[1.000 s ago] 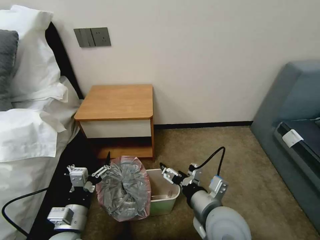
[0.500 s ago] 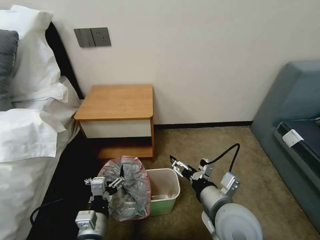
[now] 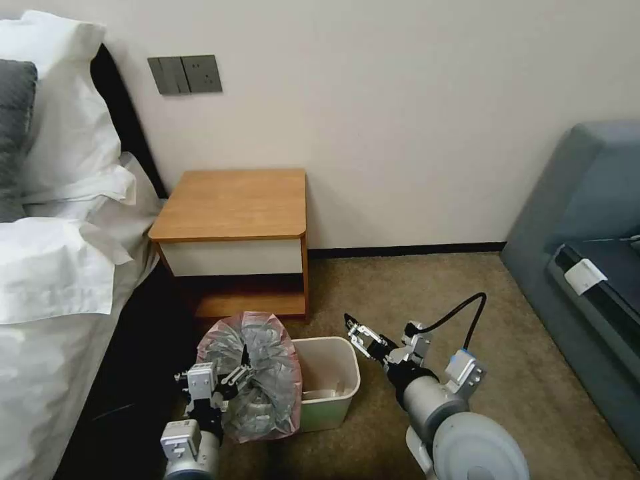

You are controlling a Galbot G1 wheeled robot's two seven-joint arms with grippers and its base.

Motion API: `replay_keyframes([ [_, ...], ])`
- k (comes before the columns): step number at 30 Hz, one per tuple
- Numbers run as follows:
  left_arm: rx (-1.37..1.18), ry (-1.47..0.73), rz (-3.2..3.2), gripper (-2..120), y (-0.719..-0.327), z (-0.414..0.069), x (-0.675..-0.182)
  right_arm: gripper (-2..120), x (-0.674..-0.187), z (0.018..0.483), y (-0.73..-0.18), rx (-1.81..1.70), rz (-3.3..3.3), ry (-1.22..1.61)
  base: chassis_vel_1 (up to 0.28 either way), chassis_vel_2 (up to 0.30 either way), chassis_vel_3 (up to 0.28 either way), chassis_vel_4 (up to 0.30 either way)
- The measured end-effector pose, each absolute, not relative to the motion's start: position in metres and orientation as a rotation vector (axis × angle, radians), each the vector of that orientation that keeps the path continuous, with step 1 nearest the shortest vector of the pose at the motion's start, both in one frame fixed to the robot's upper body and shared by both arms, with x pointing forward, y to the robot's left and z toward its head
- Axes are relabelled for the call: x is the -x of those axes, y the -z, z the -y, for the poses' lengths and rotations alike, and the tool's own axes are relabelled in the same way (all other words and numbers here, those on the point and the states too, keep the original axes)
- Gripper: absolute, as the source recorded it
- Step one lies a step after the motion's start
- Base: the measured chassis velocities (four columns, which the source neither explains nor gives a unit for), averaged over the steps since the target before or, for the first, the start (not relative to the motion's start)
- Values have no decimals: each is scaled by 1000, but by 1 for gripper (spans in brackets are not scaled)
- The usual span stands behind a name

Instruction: Pick up the garbage bag from the table and place it over the trash can.

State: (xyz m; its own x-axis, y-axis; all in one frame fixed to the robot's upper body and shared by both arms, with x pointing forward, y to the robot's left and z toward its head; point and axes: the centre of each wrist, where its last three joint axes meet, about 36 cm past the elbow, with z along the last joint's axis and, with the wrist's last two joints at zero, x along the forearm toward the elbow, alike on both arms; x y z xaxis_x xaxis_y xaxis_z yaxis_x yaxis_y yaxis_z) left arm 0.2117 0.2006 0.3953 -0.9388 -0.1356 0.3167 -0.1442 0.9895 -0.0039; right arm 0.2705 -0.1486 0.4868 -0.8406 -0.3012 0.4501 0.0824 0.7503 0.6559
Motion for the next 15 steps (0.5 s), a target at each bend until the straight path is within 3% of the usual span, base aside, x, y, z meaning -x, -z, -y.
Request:
replay_keyframes([
  [10,-224,-47,2782,54,-391,-203,-213,100,-268,148,-485,-163,2395,940,0,0,0,0],
  [15,-218,-52,2765,53,-388,-202,-214,100,-268,147,-485,-163,2393,941,0,0,0,0],
])
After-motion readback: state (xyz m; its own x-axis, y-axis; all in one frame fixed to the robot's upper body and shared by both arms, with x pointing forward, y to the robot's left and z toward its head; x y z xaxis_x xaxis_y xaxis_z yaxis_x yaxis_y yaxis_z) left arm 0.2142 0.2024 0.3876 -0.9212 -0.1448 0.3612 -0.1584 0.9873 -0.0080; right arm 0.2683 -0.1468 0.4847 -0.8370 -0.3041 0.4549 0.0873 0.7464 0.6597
